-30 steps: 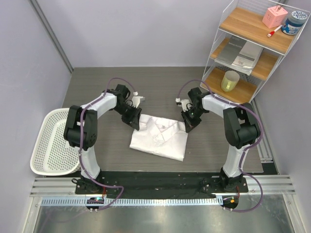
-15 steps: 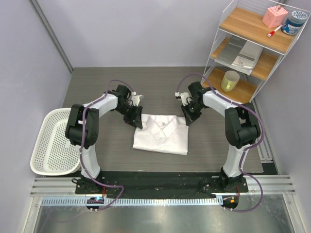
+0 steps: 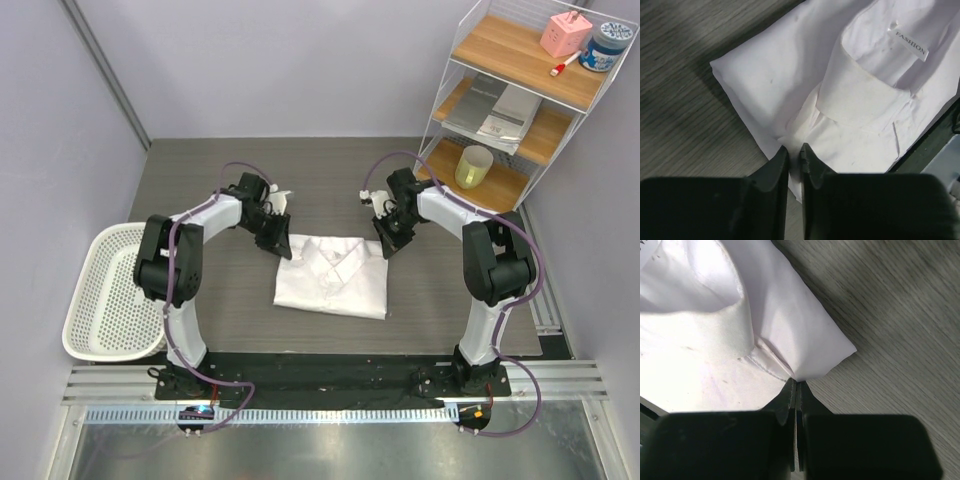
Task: Fold and stack the long sleeve shirts
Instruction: Fold the shirt
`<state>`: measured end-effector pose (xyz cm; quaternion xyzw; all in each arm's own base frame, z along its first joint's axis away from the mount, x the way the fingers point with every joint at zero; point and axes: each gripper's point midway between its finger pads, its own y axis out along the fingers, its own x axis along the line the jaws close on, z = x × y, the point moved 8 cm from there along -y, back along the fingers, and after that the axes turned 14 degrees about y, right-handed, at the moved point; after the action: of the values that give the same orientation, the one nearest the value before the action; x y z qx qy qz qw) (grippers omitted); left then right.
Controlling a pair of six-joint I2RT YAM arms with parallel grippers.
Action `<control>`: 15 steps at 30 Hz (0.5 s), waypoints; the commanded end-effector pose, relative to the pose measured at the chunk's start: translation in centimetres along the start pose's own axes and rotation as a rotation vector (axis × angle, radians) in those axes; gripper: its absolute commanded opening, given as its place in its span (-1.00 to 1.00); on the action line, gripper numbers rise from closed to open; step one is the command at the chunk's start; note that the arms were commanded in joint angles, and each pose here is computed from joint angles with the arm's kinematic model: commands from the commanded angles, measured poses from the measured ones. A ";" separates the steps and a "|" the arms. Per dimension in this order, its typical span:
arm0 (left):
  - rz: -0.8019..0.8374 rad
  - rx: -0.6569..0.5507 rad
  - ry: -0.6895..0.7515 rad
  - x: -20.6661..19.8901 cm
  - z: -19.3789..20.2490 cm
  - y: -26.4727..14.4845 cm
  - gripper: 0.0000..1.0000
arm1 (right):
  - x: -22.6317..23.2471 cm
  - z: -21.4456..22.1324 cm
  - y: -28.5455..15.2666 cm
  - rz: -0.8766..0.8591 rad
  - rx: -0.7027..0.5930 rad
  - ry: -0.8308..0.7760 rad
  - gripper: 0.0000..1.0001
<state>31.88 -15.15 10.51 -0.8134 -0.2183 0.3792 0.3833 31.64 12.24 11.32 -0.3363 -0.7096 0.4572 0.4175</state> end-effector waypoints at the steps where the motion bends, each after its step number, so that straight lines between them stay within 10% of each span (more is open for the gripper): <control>1: -0.009 -0.187 0.123 -1.7 -2.0 -2.9 -0.92 | -0.1 -1.2 -1.7 0.038 -0.058 -0.038 -0.98; 15: -0.131 -0.091 0.092 4.4 -2.9 1.0 -0.93 | -4.2 -4.4 0.7 0.134 -0.127 0.023 -0.97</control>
<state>33.95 -14.99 9.78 -0.8356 -0.2489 0.3242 0.3671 35.44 11.21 11.90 -0.3811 -0.7186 0.4310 0.3907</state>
